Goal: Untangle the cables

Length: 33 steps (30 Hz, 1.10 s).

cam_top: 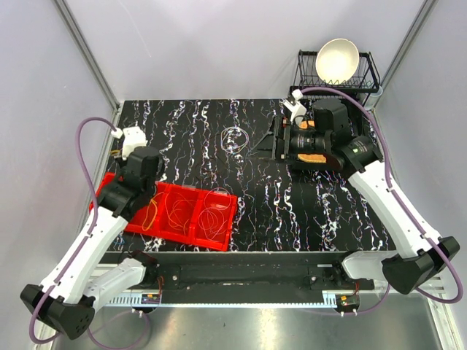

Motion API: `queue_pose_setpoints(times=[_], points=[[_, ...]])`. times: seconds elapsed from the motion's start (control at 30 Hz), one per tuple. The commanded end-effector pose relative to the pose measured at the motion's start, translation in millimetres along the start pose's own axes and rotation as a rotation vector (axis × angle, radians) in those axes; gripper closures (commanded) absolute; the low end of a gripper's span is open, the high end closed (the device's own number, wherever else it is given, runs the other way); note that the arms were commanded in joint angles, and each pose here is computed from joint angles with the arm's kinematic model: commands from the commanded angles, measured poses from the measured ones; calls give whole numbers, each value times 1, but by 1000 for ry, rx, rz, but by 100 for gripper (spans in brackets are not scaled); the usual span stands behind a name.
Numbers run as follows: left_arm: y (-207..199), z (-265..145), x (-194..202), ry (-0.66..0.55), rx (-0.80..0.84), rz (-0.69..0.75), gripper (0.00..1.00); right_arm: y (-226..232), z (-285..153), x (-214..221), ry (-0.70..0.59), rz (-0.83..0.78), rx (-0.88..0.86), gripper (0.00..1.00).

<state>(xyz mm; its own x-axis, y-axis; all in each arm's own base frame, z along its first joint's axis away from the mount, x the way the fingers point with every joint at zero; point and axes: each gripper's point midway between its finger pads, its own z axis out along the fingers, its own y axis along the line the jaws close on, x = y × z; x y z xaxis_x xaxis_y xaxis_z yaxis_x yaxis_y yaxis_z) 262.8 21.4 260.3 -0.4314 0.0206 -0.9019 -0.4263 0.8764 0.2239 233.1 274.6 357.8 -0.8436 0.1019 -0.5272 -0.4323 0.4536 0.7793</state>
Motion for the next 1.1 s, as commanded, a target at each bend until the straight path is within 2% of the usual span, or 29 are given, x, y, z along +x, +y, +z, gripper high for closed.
queue_pose_setpoints(times=[0.0,0.23,0.43,0.67,0.8,0.9,0.93,1.0,1.03,1.07], points=[[-9,5,28,94,15,-77,100,9,-1,0,-5,-51,-48,11],[24,28,64,246,-213,-173,100,5,0,5,1,-49,-51,11],[53,48,66,312,-330,-287,100,2,1,10,9,-37,-54,11],[75,58,40,263,-407,-397,100,-2,4,12,18,-29,-56,11],[82,65,21,225,-447,-404,100,-4,7,12,23,-29,-57,11],[90,65,26,239,-532,-417,100,-7,10,12,27,-24,-54,11],[91,65,22,220,-561,-469,100,-6,10,12,27,-24,-58,11],[95,65,28,254,-616,-456,100,-8,13,12,36,-19,-61,11],[94,66,23,244,-633,-511,100,-9,14,12,36,-19,-61,11],[89,69,29,277,-639,-504,100,-9,14,12,38,-18,-61,11]])
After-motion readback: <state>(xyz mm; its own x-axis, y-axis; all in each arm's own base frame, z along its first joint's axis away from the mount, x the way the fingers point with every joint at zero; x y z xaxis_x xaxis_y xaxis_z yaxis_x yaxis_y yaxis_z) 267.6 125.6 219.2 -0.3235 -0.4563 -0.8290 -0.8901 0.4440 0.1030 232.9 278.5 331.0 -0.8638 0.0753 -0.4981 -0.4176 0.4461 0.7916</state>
